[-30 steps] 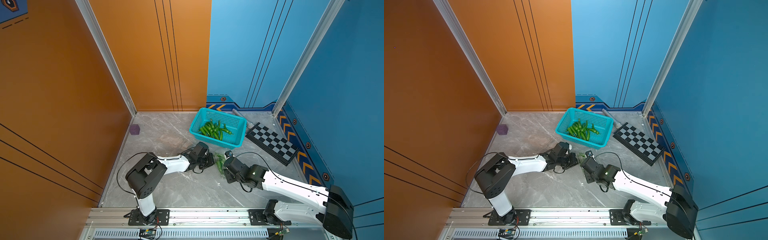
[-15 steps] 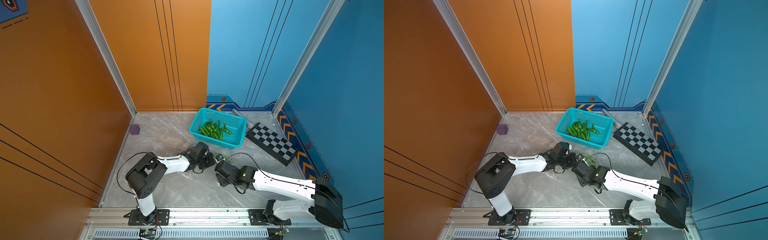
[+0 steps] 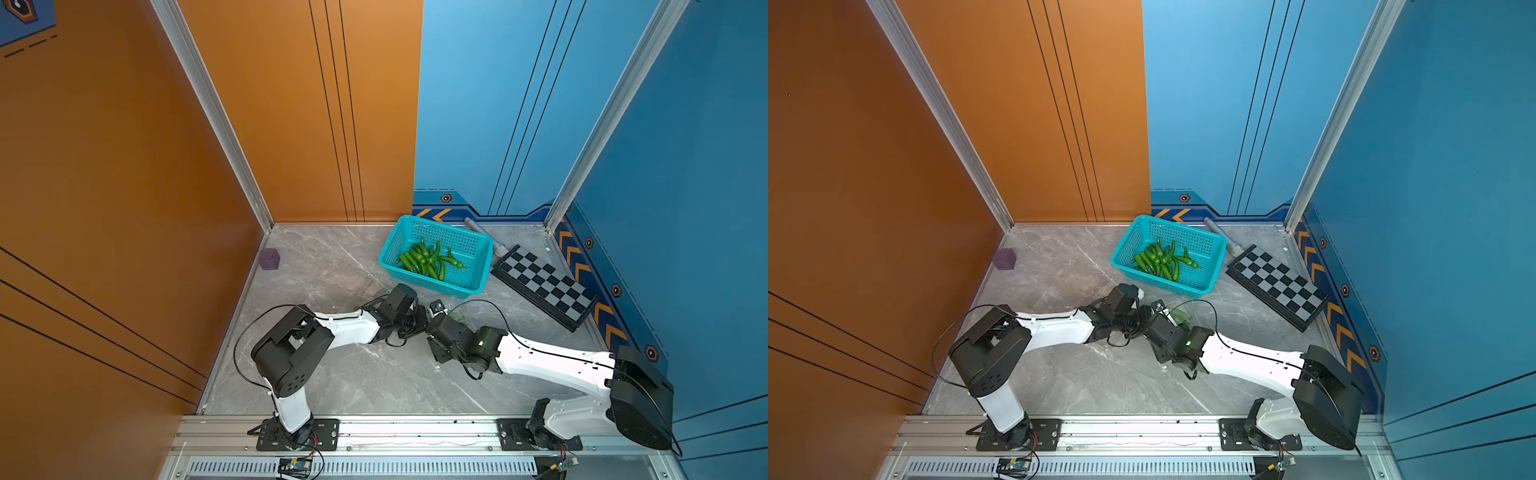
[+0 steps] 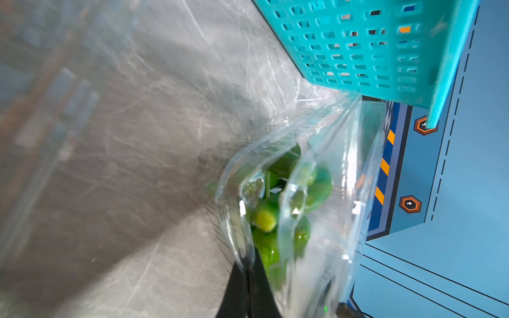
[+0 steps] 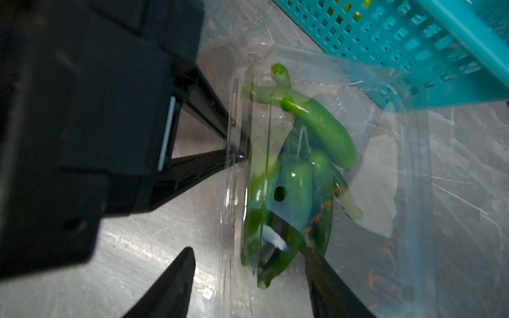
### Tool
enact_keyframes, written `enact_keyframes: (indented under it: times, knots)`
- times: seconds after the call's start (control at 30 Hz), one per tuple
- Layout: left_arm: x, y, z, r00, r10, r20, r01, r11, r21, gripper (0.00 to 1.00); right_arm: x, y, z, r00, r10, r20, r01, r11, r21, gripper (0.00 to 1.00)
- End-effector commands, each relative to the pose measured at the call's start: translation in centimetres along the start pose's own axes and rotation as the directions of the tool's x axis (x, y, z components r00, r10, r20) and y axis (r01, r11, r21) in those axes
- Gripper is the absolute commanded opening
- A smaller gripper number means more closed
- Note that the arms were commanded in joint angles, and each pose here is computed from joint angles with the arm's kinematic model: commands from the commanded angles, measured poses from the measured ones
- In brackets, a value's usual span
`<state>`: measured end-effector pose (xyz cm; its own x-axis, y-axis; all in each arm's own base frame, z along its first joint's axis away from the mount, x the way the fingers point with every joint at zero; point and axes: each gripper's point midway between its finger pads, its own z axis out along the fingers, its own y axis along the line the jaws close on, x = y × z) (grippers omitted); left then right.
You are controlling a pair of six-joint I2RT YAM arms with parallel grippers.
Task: Take small green peppers out of containers
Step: Open the packing box at the center of the board.
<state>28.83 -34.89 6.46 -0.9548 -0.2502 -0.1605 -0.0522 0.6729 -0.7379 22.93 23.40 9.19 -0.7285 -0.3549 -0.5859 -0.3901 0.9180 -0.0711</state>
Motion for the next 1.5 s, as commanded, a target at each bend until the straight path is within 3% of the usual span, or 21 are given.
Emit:
enact_keyframes:
  times: [0.0,0.3,0.47,0.7,0.77,0.9,1.17,1.2,1.3,1.33,1.37,1.47]
  knots:
    - [0.7,1.2,0.1,1.0,0.0,-0.028,-0.001,0.999,-0.032,0.0,0.2,-0.6,0.9,1.0,-0.009,-0.009,0.009,1.0,0.019,0.64]
    - [0.7,1.1,0.0,1.0,-0.001,-0.022,0.0,1.0,-0.025,0.0,1.1,-0.4,1.7,1.0,-0.005,-0.028,0.005,1.0,0.009,0.64]
    - [0.7,1.1,0.0,1.0,-0.002,-0.024,0.001,1.0,-0.026,0.0,1.1,-1.4,2.1,1.0,0.014,-0.007,-0.013,0.998,0.068,0.63]
    - [0.5,1.4,-0.3,1.0,-0.007,-0.015,0.007,1.0,-0.028,0.0,2.4,-2.5,2.9,0.999,0.034,-0.033,-0.031,0.995,0.095,0.57]
    - [0.4,1.5,-0.4,1.0,-0.009,-0.012,0.008,1.0,-0.027,0.0,2.7,-2.6,3.0,0.999,0.032,-0.042,-0.028,0.995,0.097,0.53]
    - [0.4,1.5,-0.4,1.0,-0.011,-0.012,0.01,1.0,-0.03,0.0,2.9,-2.8,3.3,0.998,0.024,-0.05,-0.019,0.994,0.104,0.33]
    - [0.3,1.6,-0.6,1.0,-0.012,-0.007,0.011,0.999,-0.03,0.0,4.9,-3.4,4.2,0.994,0.008,-0.112,0.007,0.991,0.133,0.21]
    - [0.4,1.6,-0.6,1.0,-0.012,-0.007,0.012,0.999,-0.031,0.0,5.0,-3.4,4.3,0.993,0.008,-0.115,0.007,0.991,0.13,0.22]
    - [0.3,1.5,-0.6,1.0,-0.011,-0.007,0.011,1.0,-0.027,0.0,5.2,-3.1,4.3,0.992,0.002,-0.123,0.013,0.993,0.119,0.44]
    - [0.4,1.6,-0.6,1.0,-0.011,-0.008,0.011,1.0,-0.028,0.0,5.2,-3.0,4.2,0.993,0.005,-0.119,0.009,0.993,0.119,0.45]
    - [0.4,1.6,-0.6,1.0,-0.011,-0.008,0.011,1.0,-0.029,0.0,5.0,-3.1,4.1,0.994,0.009,-0.111,0.005,0.992,0.125,0.42]
    - [0.3,1.7,-0.6,1.0,-0.013,-0.007,0.013,1.0,-0.028,0.0,4.9,-3.4,4.1,0.994,0.009,-0.11,0.005,0.991,0.132,0.19]
